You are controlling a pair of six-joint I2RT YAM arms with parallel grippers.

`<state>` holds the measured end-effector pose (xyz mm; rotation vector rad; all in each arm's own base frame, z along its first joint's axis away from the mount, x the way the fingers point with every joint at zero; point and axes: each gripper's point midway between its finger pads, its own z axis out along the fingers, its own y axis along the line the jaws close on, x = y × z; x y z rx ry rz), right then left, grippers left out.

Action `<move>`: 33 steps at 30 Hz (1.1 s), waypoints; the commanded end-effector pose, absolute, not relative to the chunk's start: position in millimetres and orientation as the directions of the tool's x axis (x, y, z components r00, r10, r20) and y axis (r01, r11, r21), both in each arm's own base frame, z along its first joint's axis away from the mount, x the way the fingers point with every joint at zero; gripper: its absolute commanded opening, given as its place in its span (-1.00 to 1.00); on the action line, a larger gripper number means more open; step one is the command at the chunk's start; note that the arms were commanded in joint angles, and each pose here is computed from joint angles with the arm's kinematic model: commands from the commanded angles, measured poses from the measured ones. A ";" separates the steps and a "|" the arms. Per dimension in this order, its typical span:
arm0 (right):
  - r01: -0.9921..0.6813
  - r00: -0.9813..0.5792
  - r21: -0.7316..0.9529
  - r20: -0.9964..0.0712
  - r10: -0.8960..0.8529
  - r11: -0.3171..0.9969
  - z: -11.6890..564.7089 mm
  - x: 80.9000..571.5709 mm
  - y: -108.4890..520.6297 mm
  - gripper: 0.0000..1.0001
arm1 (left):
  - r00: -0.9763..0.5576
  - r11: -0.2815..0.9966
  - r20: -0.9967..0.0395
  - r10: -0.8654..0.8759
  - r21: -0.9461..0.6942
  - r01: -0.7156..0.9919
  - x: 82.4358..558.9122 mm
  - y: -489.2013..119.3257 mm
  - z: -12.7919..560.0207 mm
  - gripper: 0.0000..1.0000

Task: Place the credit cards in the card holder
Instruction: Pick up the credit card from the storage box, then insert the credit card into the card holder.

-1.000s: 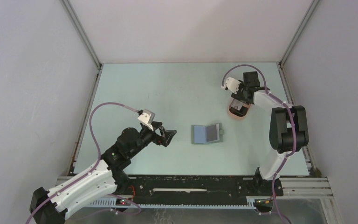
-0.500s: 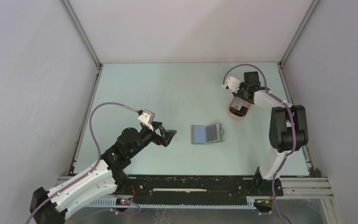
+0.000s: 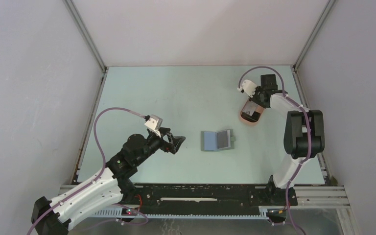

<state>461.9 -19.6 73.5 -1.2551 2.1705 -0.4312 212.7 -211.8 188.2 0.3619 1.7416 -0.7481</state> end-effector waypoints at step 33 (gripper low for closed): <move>-0.987 -0.146 0.162 -0.864 -0.482 0.008 225.5 188.3 197.2 -1.00 | -0.062 0.176 -0.979 -0.195 -0.097 0.980 147.4 -290.1 257.9 1.00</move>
